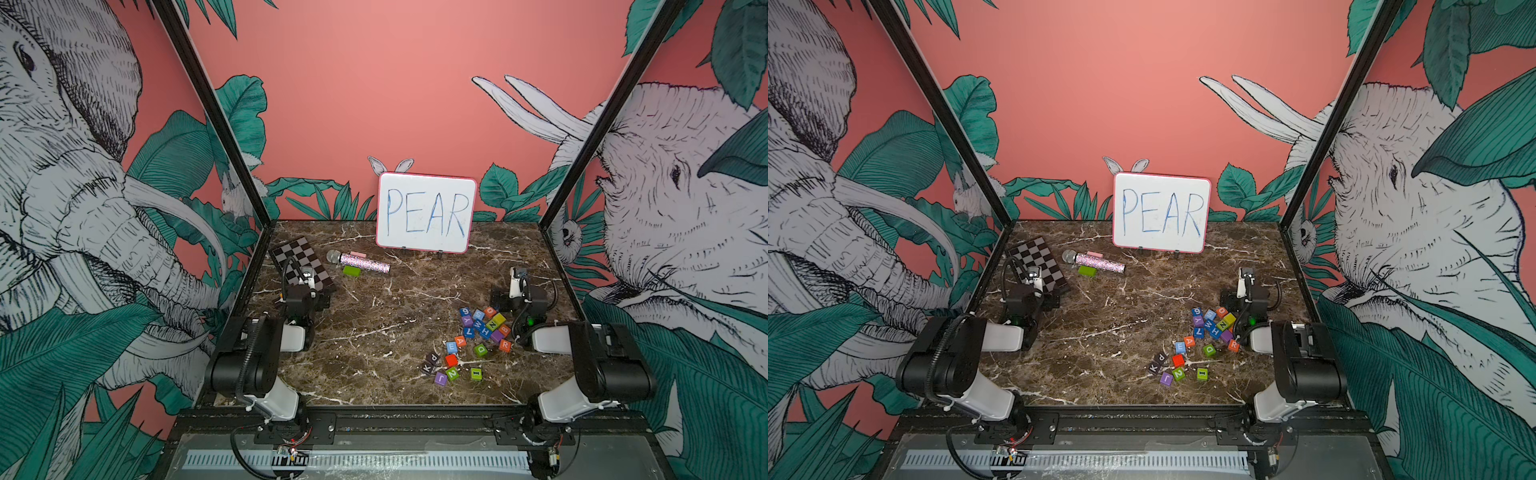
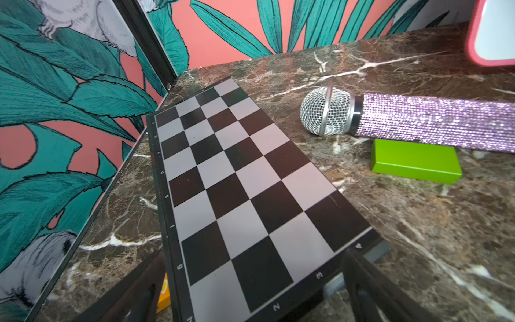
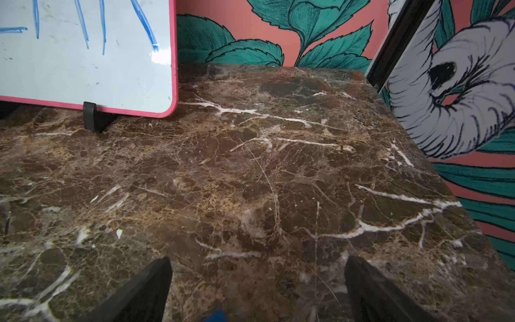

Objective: Spell the uppercase word “pear” with letter blocks
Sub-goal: Pick up the letter block from the center of the board.

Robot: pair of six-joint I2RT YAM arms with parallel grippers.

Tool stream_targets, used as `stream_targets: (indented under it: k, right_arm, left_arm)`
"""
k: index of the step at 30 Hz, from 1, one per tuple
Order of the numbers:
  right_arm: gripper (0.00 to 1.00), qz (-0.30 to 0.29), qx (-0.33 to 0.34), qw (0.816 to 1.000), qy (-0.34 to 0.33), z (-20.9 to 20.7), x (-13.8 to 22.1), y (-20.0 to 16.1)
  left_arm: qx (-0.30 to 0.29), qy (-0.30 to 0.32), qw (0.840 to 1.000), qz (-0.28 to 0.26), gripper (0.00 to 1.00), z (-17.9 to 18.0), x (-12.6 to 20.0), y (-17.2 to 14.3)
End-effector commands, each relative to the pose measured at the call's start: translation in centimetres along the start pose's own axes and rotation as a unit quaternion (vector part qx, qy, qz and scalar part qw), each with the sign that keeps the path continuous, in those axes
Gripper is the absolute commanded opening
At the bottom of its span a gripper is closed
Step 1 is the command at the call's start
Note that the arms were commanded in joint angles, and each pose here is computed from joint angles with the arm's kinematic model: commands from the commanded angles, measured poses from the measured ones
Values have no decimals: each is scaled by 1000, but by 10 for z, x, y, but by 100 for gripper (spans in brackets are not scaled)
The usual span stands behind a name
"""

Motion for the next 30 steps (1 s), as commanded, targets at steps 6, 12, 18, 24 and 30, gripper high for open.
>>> stream_targets:
  k: [6, 12, 18, 24, 30]
  right_arm:
    - [99, 60, 22, 998, -2, 27, 44, 70]
    - [99, 144, 71, 979, 122, 96, 84, 76]
    - [99, 219, 171, 932, 234, 161, 133, 63]
    - [97, 263, 247, 887, 287, 195, 160, 51]
    - [77, 289, 240, 851, 367, 221, 174, 34]
  left_arm:
    - [-44, 67, 996, 29, 99, -31, 27, 43]
    - [-65, -1, 997, 42, 99, -84, 73, 62]
    - [-45, -170, 977, 116, 92, -151, 114, 36]
    - [-14, -255, 945, 206, 94, -174, 137, 1]
    - [-9, -288, 926, 245, 94, -183, 149, -19]
Point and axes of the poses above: each gripper's point midway between its finger pads, its own x axis back along the fingers, its own z axis along the line the jaws close on, y = z × x, the point moved 5 cm from there along x, back along the fingers, and after that the axes turned 14 degrees about x, right-handed, at the moved point
